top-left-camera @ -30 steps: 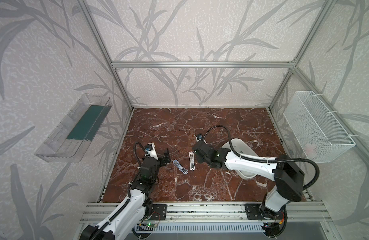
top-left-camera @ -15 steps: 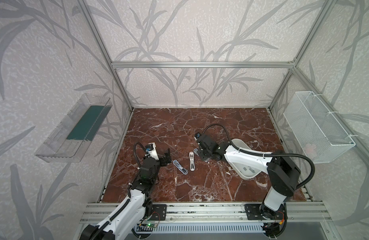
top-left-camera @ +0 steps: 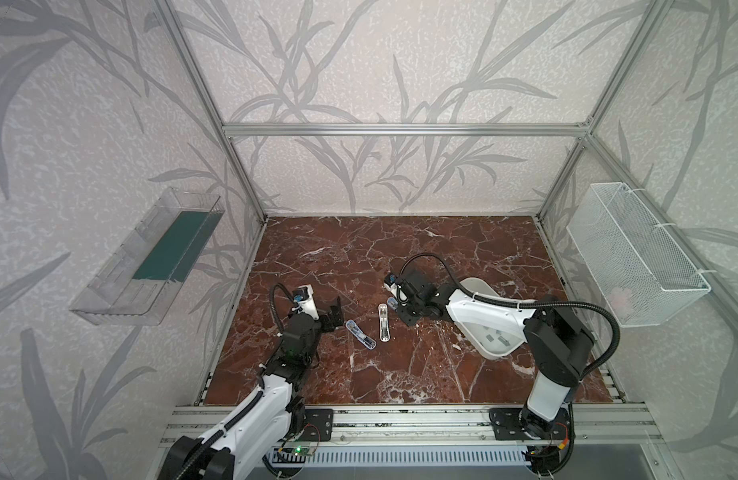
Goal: Load the staples into the stapler
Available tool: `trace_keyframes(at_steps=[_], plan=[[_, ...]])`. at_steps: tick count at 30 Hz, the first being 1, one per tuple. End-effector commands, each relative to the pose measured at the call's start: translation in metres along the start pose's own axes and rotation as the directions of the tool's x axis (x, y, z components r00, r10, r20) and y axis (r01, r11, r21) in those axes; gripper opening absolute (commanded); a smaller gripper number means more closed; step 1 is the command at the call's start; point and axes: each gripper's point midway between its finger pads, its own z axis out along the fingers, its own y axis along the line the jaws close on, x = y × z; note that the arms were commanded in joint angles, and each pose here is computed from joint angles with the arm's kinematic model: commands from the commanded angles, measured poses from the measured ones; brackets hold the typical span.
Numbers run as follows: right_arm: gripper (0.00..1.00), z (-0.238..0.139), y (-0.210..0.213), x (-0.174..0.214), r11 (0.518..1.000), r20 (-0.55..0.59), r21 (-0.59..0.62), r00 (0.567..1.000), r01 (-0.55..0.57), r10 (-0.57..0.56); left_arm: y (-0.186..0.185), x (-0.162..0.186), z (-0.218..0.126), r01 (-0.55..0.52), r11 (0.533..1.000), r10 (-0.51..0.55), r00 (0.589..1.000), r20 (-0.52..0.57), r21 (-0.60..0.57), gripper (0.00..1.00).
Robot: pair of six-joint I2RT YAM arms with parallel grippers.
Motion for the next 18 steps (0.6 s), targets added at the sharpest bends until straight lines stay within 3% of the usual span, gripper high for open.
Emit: trace_keyframes(at_steps=[1, 18], plan=[[0.07, 0.002, 0.003, 0.001, 1.000, 0.018, -0.013, 1.000, -0.008, 0.008, -0.004, -0.007, 0.003, -0.001, 1.000, 0.001, 1.000, 0.015, 0.012, 0.99], [0.07, 0.014, 0.001, 0.005, 1.000, -0.001, 0.000, 1.000, 0.018, -0.018, -0.006, -0.006, 0.007, -0.010, 1.000, 0.010, 1.000, -0.003, 0.018, 0.99]])
